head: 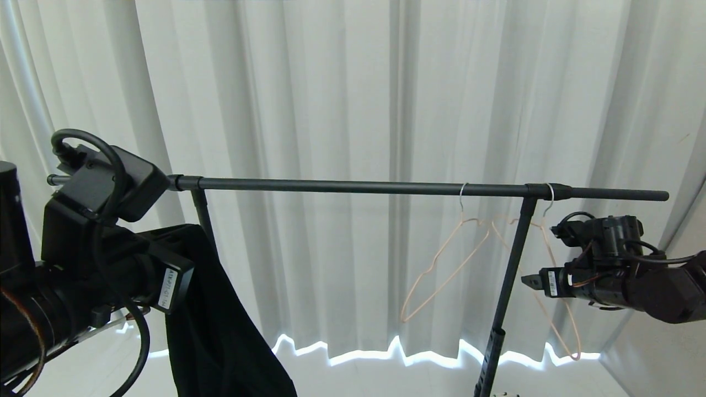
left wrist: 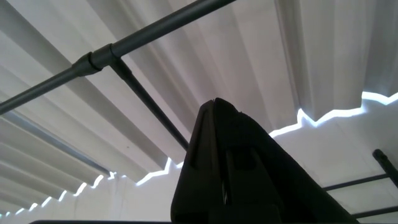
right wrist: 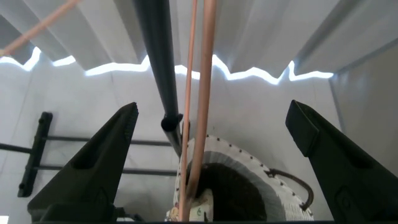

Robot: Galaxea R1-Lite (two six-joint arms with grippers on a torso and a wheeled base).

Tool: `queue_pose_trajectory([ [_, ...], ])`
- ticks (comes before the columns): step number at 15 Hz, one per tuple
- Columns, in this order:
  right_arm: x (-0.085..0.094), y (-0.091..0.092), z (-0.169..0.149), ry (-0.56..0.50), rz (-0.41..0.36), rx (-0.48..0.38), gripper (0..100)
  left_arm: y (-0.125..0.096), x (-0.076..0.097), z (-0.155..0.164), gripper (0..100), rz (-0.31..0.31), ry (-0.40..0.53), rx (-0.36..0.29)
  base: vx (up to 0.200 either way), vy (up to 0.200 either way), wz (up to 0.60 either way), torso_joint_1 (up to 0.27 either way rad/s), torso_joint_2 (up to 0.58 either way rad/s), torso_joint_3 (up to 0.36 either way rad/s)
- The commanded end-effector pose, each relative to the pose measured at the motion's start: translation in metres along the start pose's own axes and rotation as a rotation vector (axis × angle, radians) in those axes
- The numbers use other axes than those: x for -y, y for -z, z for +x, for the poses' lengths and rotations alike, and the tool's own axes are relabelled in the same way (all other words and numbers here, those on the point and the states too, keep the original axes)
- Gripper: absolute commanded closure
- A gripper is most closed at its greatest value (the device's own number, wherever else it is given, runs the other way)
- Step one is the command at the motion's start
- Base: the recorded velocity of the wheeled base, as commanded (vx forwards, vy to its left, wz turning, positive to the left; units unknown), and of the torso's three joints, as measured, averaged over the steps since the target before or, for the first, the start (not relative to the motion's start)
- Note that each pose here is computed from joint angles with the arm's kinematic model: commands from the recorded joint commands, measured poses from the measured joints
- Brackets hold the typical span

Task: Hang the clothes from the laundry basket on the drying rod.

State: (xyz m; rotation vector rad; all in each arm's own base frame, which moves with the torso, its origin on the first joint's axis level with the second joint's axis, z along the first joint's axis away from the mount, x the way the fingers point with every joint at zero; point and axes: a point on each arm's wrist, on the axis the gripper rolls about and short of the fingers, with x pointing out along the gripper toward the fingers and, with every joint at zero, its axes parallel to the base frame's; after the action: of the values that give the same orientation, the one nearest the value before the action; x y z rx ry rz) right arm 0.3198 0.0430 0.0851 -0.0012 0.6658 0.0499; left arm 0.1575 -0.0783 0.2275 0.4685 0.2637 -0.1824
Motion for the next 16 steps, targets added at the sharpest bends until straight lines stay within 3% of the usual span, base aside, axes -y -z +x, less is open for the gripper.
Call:
queue_pose_trajectory([
  [1,0.000,0.005,0.009,0.003,-0.002,-0.017,0,0.000,0.000,0.001,100,0.001,0.000,-0.002,0.000,0.000,0.00,0.000,0.00,0.000],
  [4,0.000,0.005,0.010,0.001,0.000,-0.011,0,0.000,0.000,0.001,100,0.001,0.000,-0.001,0.000,0.000,0.00,0.000,0.00,0.000],
  [5,0.000,0.005,0.010,0.002,-0.001,-0.011,100,0.000,0.000,0.001,100,0.001,0.000,-0.001,0.000,0.000,0.00,0.000,0.00,0.000],
  [16,-0.001,-0.007,-0.012,0.001,0.001,0.072,100,-0.002,-0.002,0.002,100,-0.019,-0.023,0.029,0.000,0.000,0.00,0.000,0.00,0.000],
])
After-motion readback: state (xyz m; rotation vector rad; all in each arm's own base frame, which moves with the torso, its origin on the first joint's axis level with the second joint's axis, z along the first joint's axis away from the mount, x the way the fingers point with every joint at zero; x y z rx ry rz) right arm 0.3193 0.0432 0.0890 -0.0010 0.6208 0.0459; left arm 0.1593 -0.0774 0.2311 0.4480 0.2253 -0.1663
